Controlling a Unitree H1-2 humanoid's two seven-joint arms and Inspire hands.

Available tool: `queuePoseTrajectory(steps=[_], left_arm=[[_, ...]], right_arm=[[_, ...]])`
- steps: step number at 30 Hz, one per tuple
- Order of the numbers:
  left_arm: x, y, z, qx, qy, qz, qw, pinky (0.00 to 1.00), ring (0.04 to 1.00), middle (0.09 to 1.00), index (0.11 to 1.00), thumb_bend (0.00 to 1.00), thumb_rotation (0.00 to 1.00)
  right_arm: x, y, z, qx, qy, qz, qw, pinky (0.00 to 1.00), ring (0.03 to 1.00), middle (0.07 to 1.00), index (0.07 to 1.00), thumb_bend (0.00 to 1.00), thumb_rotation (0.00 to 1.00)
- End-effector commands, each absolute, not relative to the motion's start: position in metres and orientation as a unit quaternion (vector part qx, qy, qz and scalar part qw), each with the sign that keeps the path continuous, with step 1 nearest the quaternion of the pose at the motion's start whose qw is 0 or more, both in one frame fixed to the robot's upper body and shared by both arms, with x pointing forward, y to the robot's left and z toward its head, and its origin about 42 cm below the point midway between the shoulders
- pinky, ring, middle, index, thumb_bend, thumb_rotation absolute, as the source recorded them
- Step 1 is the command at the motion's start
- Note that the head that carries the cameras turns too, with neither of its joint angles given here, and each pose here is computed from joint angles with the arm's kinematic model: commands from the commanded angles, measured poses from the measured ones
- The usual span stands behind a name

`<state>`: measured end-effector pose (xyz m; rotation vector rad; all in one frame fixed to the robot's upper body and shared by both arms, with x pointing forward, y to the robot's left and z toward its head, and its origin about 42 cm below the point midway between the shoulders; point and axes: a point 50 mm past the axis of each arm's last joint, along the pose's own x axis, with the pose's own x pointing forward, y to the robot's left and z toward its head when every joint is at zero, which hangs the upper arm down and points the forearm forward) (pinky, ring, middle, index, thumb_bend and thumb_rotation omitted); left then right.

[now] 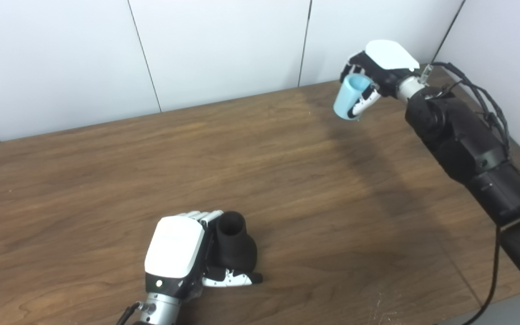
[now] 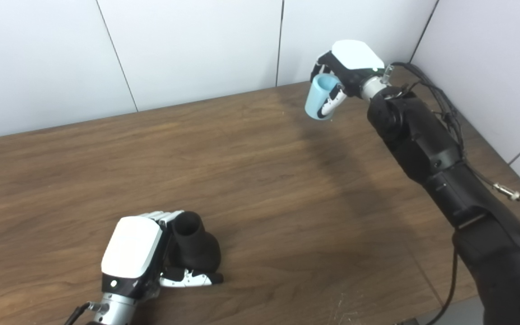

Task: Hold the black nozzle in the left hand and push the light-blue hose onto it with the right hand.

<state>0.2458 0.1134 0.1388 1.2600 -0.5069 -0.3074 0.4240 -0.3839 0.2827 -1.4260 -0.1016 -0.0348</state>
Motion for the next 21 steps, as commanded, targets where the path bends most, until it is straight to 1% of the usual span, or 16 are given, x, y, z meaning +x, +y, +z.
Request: queuePoseTrajectory(steps=[1,4,9,12,14,18,21], left_arm=[[0.242,0.114,0.129,0.593,-0.219,-0.155,0.759,0.43,0.498,0.410,0.507,0.52,0.00],[0.242,0.111,0.128,0.591,-0.222,-0.154,0.760,0.42,0.494,0.407,0.505,0.52,0.00],[0.243,0.105,0.127,0.593,-0.218,-0.155,0.759,0.43,0.502,0.410,0.507,0.52,0.00],[0.242,0.102,0.125,0.590,-0.215,-0.152,0.763,0.44,0.510,0.418,0.504,0.52,0.00],[0.241,0.100,0.124,0.592,-0.214,-0.151,0.762,0.44,0.514,0.419,0.505,0.52,0.00],[0.238,0.094,0.125,0.594,-0.212,-0.153,0.761,0.45,0.515,0.415,0.509,0.52,0.00],[0.237,0.090,0.126,0.594,-0.212,-0.153,0.761,0.45,0.514,0.418,0.511,0.52,0.00]], right_arm=[[0.419,-0.376,0.327,-0.660,-0.108,-0.037,0.742,0.29,0.344,0.479,0.567,0.50,0.00],[0.408,-0.355,0.338,-0.661,-0.138,-0.017,0.738,0.32,0.345,0.477,0.561,0.51,0.00],[0.382,-0.326,0.349,-0.655,-0.160,0.005,0.738,0.42,0.379,0.492,0.533,0.51,0.00],[0.367,-0.317,0.345,-0.641,-0.171,0.015,0.748,0.41,0.383,0.500,0.529,0.51,0.00],[0.360,-0.316,0.342,-0.634,-0.174,0.022,0.753,0.43,0.395,0.499,0.526,0.52,0.00],[0.334,-0.308,0.331,-0.612,-0.196,0.054,0.764,0.43,0.400,0.502,0.523,0.52,0.00],[0.320,-0.301,0.326,-0.599,-0.203,0.064,0.772,0.37,0.380,0.498,0.531,0.51,0.00]])
